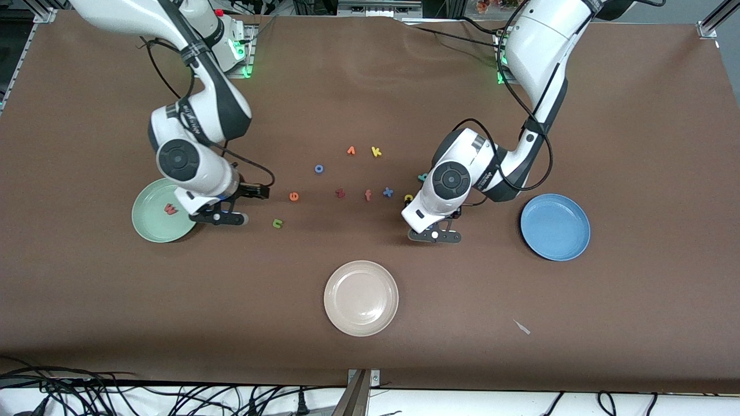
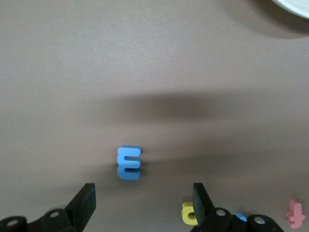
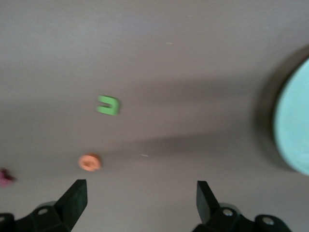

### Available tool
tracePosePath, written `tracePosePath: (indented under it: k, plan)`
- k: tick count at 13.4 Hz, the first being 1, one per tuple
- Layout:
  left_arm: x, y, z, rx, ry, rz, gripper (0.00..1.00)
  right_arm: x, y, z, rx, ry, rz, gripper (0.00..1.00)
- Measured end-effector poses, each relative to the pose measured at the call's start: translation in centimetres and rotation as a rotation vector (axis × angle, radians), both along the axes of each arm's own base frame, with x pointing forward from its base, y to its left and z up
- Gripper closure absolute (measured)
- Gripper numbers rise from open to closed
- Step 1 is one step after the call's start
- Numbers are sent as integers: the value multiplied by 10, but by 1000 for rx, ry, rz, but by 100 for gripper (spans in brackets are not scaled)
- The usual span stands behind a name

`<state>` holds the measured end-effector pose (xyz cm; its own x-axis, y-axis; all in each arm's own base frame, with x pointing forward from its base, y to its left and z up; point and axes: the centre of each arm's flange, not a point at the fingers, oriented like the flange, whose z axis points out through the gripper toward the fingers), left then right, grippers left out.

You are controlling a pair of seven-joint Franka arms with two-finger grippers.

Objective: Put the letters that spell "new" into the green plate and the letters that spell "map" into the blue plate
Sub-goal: 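Drop the W on the green plate while the left gripper nears the E, then grasp the e with the right gripper while the left gripper grasps the E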

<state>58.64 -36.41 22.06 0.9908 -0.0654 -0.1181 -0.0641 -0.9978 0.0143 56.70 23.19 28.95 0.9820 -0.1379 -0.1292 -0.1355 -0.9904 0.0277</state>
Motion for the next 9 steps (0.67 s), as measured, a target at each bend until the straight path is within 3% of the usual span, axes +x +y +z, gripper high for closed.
tracePosePath:
  k: [5,9]
  plan:
    - [0,0,-7,49,-30,-60,17,-11,47,-35,52,-66,-113,0]
    - [-1,1,-14,55,-24,-64,18,-23,63,-64,90,-91,-108,0]
